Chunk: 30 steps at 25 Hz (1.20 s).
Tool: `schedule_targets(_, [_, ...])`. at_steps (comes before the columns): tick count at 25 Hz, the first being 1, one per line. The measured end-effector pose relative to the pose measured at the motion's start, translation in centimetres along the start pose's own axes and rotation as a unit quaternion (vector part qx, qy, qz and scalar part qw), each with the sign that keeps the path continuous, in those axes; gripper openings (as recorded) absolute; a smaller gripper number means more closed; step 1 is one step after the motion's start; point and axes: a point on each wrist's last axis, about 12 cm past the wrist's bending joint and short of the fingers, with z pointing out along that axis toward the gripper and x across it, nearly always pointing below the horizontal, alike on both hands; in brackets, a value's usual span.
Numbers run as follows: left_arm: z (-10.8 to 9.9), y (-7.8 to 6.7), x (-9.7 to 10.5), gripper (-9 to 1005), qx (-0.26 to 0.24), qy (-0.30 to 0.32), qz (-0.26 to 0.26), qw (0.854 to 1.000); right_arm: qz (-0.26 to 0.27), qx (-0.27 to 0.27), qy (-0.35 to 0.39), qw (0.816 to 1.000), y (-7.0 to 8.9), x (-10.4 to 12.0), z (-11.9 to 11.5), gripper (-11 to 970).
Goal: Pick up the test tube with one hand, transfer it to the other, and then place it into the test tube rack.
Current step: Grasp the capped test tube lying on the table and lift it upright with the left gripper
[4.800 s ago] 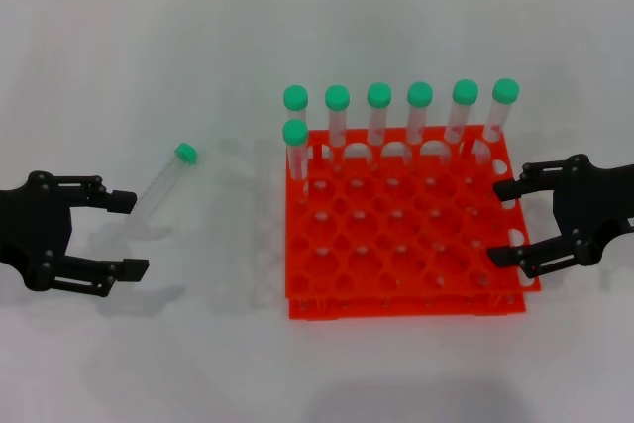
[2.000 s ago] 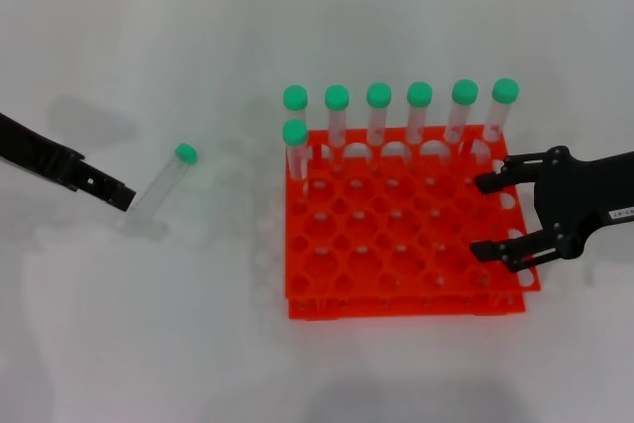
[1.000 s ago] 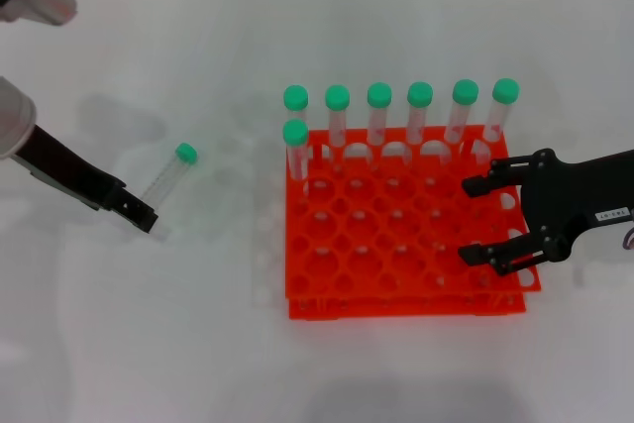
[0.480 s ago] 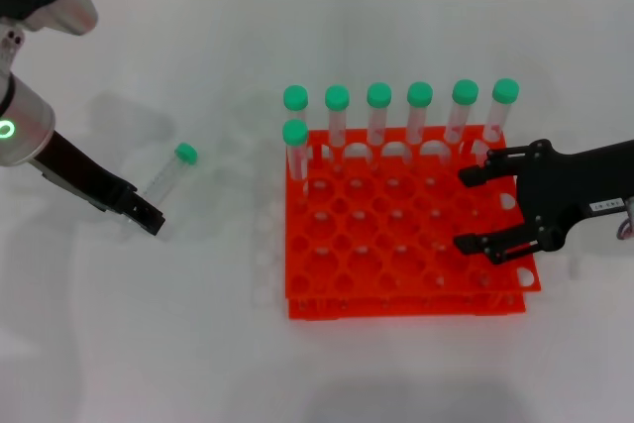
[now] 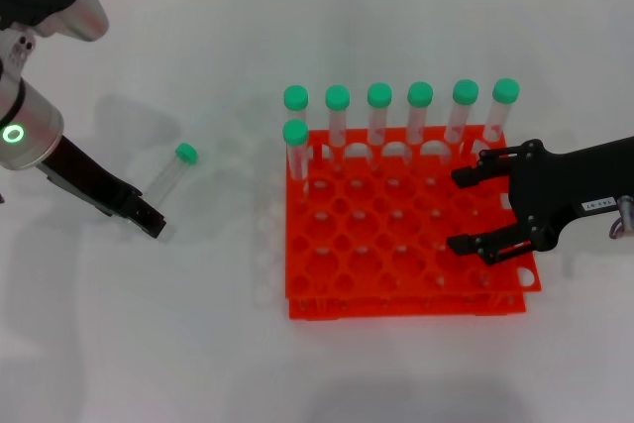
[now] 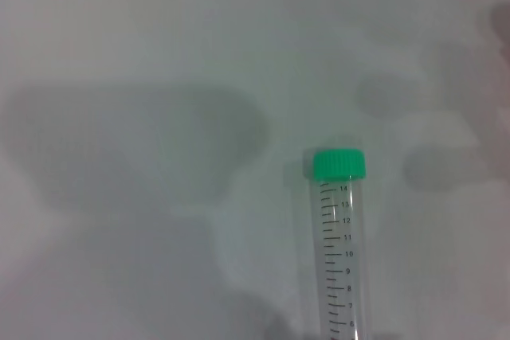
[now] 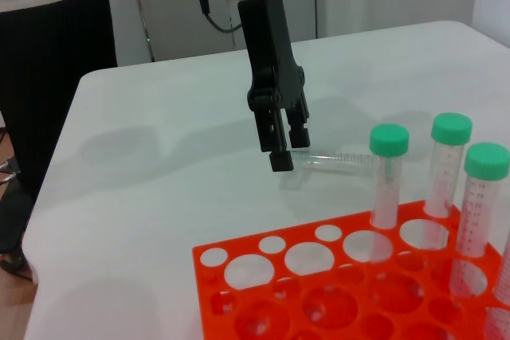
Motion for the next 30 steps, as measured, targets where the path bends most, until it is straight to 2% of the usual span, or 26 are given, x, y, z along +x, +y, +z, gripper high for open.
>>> schedule_targets(1, [0.0, 0.0, 0.0, 808, 0.0, 0.0, 0.0, 1.0, 0.0, 0.0, 0.0, 1.0, 0.0, 0.0, 0.0, 839])
schedule_targets(7, [-0.06, 0.01, -0.04, 607, -0.001, -0.001, 0.001, 1.0, 0.0, 0.001, -0.001, 1.0, -0.02, 0.0, -0.05, 839])
schedule_targets(15, [-0.1, 0.05, -0.06, 392, -0.002, -0.001, 0.001, 1.0, 0.001, 0.002, -0.002, 1.0, -0.03, 0.02, -0.12, 839])
schedule_targets(30, [0.1, 0.29, 0.01, 391, -0.014, 0.002, 0.0, 1.0, 0.001, 0.001, -0.002, 1.0, 0.05, 0.08, -0.05, 839])
